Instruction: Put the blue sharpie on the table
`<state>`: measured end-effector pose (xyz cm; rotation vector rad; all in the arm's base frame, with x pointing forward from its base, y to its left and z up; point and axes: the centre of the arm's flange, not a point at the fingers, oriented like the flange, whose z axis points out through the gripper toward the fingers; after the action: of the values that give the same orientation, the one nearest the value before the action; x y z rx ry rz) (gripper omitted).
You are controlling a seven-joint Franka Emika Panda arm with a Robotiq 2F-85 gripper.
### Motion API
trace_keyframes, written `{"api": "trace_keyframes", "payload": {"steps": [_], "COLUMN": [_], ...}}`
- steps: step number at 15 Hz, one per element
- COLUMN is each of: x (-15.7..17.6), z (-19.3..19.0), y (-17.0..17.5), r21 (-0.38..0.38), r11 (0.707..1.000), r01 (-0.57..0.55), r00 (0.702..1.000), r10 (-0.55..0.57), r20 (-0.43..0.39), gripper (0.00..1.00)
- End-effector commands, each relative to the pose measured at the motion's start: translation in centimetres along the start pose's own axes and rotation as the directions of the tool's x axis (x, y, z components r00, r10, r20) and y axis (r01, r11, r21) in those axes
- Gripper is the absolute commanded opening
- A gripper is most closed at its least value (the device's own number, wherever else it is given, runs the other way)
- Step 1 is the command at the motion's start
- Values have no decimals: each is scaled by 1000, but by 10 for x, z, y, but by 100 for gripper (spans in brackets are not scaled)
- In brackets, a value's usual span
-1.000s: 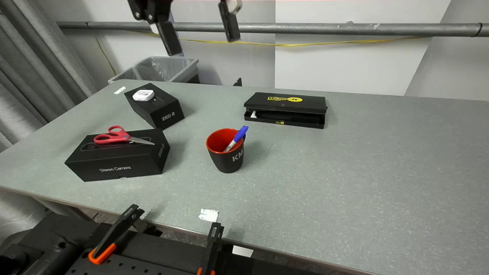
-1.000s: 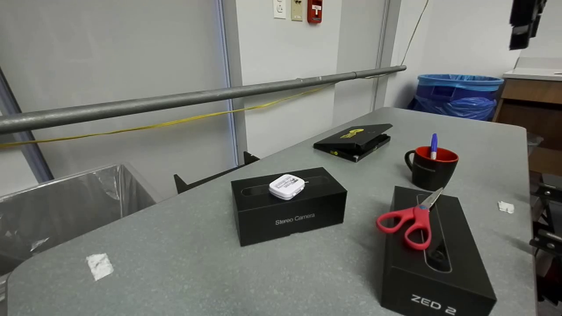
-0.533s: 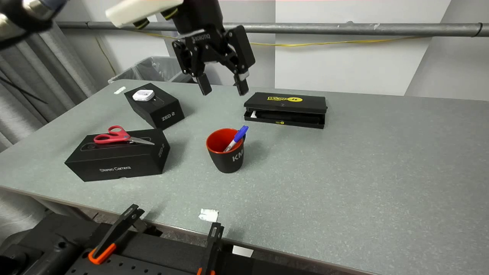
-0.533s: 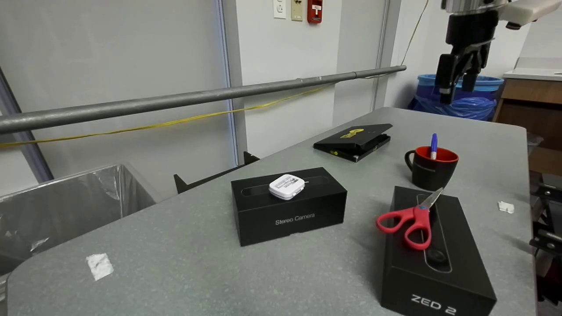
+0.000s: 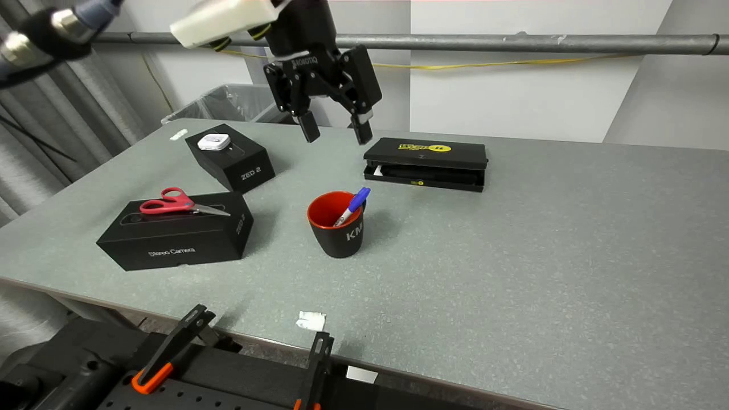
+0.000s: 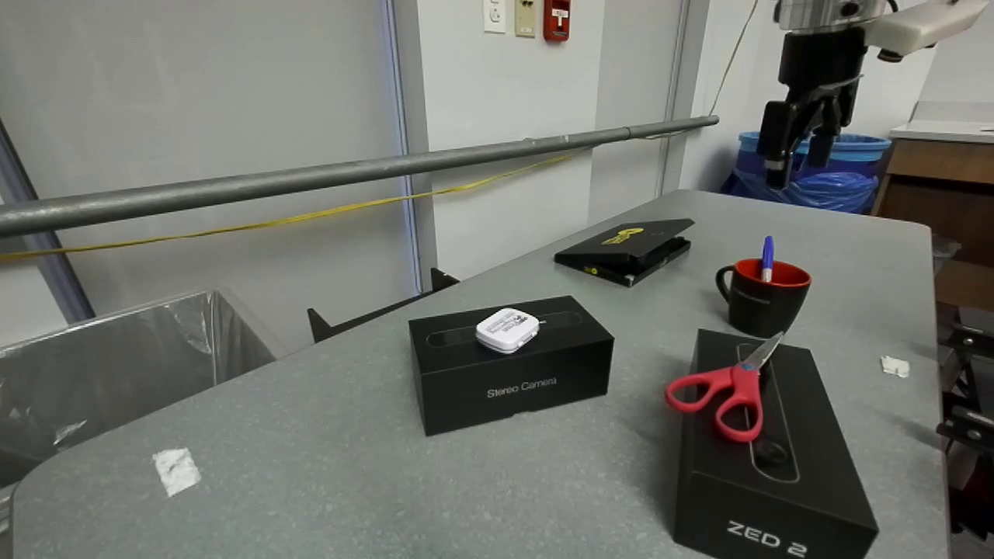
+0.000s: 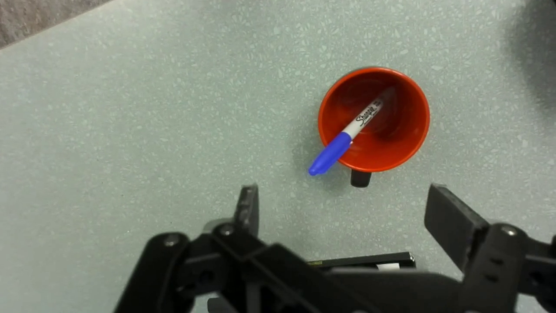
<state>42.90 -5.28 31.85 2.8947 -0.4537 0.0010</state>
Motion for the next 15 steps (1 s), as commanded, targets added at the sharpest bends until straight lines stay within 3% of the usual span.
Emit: {"api": "trace_keyframes", "payload": {"steps": [1,4,9,10,15], "x": [10,13,1,5,4], "z": [28,41,63,54,56], "y": [-13,-20,-16,-18,-18], "r21": [5,19,36,19,17], "r11": [996,989,958,973,972], "r01": [-86,-148,-284,-232,-233], "r00": [992,979,955,970,970], "r10": [86,149,286,232,233], "r20": [-87,-137,-78,-74,-69], "gripper": [100,100,100,100,100]}}
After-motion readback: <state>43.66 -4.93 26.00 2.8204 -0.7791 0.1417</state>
